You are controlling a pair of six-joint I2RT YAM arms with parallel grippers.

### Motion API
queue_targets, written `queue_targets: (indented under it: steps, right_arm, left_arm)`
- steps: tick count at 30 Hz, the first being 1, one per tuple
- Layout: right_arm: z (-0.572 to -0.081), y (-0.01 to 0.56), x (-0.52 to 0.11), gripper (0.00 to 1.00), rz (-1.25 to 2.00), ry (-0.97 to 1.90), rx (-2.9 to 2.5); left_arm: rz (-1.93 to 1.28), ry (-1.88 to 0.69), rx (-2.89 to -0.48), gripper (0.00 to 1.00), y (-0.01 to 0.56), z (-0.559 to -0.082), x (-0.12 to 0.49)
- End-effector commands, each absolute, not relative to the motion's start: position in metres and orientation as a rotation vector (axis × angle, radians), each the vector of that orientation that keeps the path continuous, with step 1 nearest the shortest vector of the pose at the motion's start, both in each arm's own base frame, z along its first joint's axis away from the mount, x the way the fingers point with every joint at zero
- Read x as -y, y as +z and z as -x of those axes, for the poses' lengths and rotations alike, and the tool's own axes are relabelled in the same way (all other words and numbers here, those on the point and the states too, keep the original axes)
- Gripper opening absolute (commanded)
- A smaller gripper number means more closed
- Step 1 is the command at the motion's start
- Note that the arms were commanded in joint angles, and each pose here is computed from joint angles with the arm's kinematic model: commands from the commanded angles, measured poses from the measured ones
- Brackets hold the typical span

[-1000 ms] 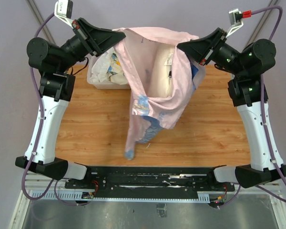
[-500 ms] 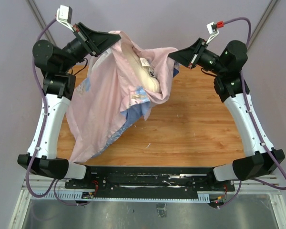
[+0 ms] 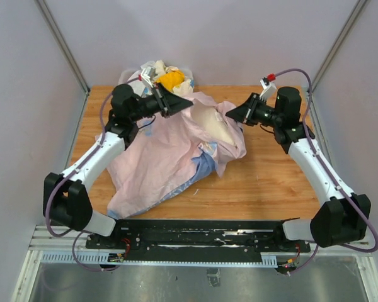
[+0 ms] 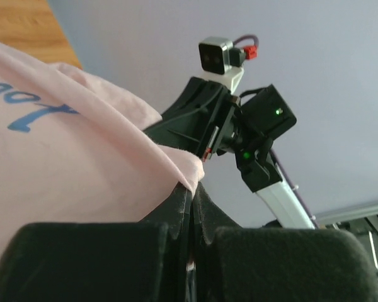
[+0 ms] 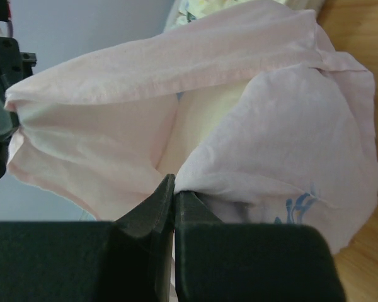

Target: Put the pillow into the pillowcase

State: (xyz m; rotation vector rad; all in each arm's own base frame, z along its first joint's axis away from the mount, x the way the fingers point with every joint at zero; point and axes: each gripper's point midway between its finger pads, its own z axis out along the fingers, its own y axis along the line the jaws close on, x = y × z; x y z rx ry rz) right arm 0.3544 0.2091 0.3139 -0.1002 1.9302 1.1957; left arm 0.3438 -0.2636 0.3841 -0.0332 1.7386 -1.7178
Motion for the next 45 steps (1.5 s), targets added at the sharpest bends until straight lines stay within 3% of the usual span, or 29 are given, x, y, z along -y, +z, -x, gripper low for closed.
queue_targets:
  steps: [1, 10, 16, 19, 22, 25, 30, 35, 45]
  right_arm:
    - [-0.351, 0.313, -0.185, 0.01, 0.085, 1.053, -1.888]
    - [-0.337, 0.237, -0.124, 0.01, -0.176, 0.830, -2.087]
    - [-0.330, 0.203, -0.089, 0.02, -0.321, 0.644, -2.233]
    - [-0.327, 0.195, -0.083, 0.17, -0.354, 0.618, -2.257]
    - [-0.323, 0.194, -0.083, 0.37, -0.355, 0.624, -2.268]
    - [-0.319, 0.202, -0.083, 0.47, -0.331, 0.626, -2.257]
    - [-0.306, 0.217, -0.103, 0.54, -0.244, 0.762, -2.253]
    - [-0.287, 0.202, -0.131, 0.58, -0.197, 0.938, -2.321]
    - [-0.270, 0.151, -0.175, 0.60, -0.174, 1.060, -2.476]
  left_arm:
    - [-0.133, -1.754, -1.713, 0.02, 0.376, -0.324, 0.308]
    - [-0.212, -1.760, -1.974, 0.02, 0.285, -0.298, 0.390]
    - [-0.265, -1.664, -2.074, 0.38, 0.269, -0.301, 0.407]
    - [-0.304, -1.558, -2.097, 0.48, 0.280, -0.307, 0.404]
    - [-0.363, -1.475, -2.097, 0.53, 0.297, -0.309, 0.398]
    - [-0.374, -1.412, -2.069, 0.63, 0.323, -0.310, 0.382]
    - [-0.268, -1.345, -2.007, 0.65, 0.353, -0.318, 0.323]
    - [-0.130, -1.272, -2.008, 0.65, 0.338, -0.320, 0.265]
    - [-0.047, -1.231, -2.073, 0.65, 0.304, -0.292, 0.240]
